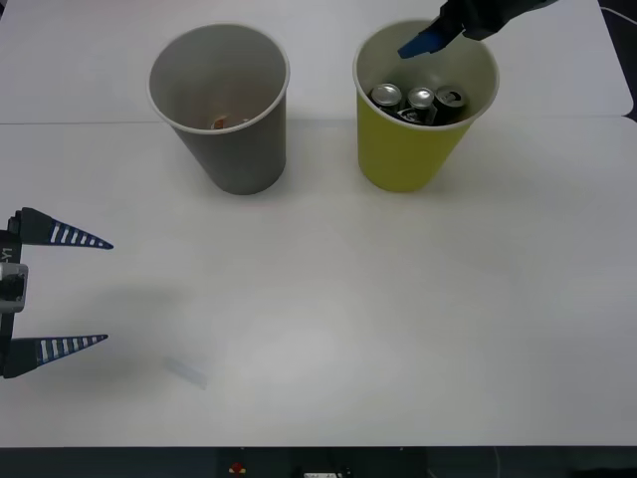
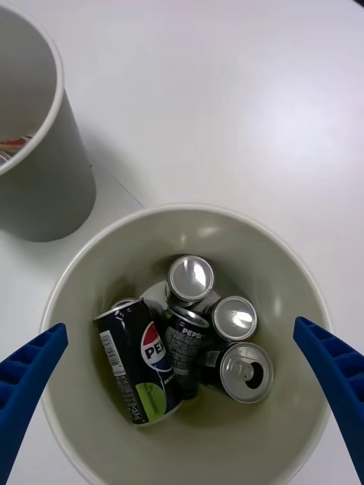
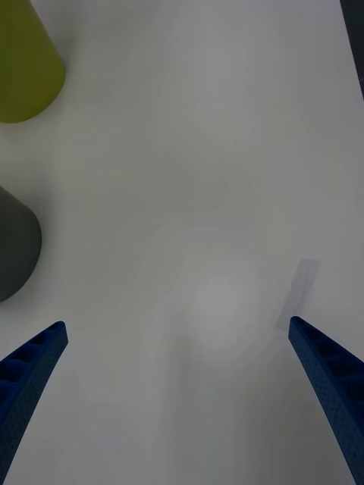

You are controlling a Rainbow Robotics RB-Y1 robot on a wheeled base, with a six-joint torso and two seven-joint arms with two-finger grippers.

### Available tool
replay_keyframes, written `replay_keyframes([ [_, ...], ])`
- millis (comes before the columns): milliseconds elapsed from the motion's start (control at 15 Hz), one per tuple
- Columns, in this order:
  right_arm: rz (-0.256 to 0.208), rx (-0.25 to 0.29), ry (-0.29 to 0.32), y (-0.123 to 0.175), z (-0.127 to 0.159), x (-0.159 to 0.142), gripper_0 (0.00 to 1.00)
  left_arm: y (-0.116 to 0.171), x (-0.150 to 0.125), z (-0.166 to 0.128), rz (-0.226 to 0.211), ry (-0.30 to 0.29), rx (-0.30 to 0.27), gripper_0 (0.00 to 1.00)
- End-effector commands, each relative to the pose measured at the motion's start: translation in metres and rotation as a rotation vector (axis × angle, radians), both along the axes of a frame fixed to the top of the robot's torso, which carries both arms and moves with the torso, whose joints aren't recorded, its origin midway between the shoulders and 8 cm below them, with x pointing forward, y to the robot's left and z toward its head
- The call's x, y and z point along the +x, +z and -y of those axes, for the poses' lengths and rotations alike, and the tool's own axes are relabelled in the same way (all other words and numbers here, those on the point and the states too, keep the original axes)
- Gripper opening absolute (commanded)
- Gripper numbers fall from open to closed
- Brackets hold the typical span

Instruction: Put the can into the green bin and the plastic bottle into the gray bin

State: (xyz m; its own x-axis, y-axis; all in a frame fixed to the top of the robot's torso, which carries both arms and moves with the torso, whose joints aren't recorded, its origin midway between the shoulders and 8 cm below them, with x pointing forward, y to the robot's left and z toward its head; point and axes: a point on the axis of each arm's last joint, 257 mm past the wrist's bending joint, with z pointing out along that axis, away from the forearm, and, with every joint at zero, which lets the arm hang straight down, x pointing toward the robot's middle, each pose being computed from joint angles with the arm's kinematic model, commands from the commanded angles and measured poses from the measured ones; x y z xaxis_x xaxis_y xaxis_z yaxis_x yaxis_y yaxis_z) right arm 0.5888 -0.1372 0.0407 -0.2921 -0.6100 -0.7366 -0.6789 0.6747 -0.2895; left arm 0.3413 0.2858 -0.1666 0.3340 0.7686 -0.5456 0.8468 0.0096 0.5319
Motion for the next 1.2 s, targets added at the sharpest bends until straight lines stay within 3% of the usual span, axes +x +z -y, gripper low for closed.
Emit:
replay_keyframes([
  [67,0.033,0.031,0.055,0.001,0.007,-0.018,1.00,0.000,0.000,0.000,0.000,0.000,0.000,1.00],
  [333,0.037,0.082,0.153,-0.011,0.017,-0.052,1.00,0.000,0.000,0.000,0.000,0.000,0.000,1.00],
  [733,0.145,0.015,0.332,-0.035,0.048,-0.101,1.00,0.000,0.000,0.000,0.000,0.000,0.000,1.00],
  [1200,0.177,-0.054,0.458,-0.086,0.075,-0.166,1.00,0.000,0.000,0.000,0.000,0.000,0.000,1.00],
])
